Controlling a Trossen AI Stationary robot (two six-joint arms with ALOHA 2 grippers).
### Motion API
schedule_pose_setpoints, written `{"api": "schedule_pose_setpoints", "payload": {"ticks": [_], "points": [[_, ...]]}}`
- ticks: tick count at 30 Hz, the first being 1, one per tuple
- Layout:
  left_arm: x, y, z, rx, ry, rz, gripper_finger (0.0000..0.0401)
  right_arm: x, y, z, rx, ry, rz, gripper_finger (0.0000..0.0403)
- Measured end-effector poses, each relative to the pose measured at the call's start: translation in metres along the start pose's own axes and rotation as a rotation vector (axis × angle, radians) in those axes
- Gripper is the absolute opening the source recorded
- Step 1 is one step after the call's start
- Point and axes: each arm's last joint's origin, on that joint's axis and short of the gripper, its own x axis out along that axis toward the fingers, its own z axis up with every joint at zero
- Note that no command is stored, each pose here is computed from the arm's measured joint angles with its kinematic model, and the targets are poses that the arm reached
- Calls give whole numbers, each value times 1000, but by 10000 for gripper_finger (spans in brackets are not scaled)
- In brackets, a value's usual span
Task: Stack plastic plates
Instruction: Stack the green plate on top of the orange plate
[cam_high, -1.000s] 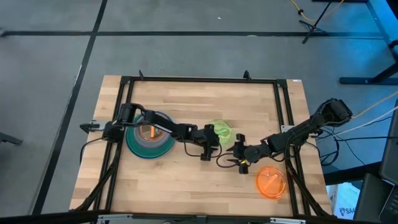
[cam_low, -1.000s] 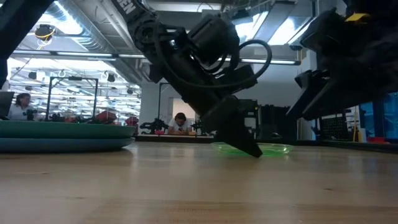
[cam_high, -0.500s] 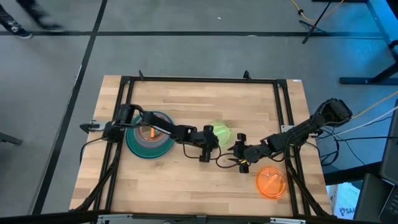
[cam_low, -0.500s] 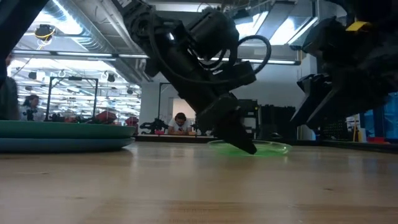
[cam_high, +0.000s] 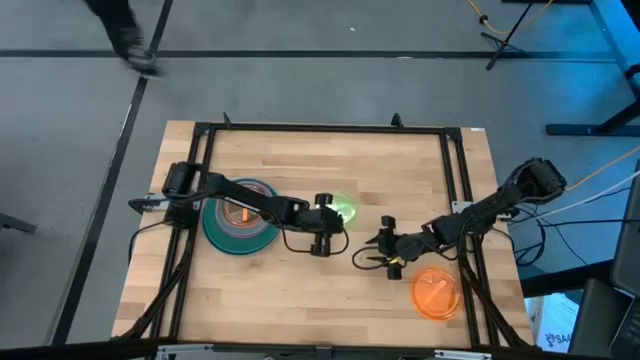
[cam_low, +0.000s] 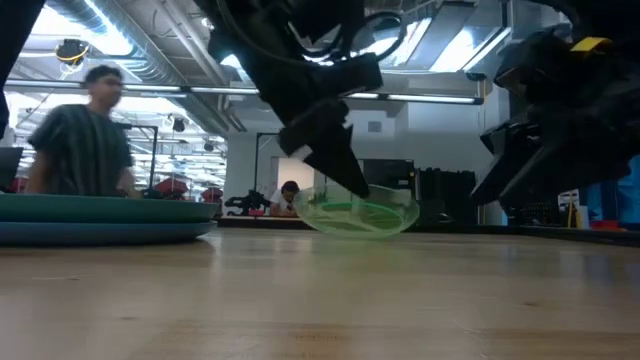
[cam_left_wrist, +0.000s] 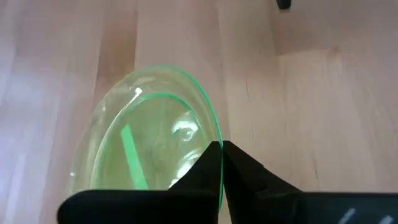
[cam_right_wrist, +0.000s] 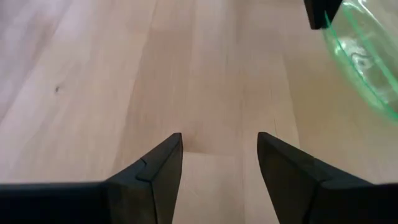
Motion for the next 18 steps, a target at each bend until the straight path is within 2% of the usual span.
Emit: {"api": "schedule_pose_setpoints", "payload": {"ticks": [11, 18], "points": [[-40, 3, -5, 29, 142, 14, 3, -1, 3, 11, 21, -98, 48, 198], [-81, -4, -3, 30, 153, 113, 4, 1, 1, 8, 1, -83, -3, 198]]}}
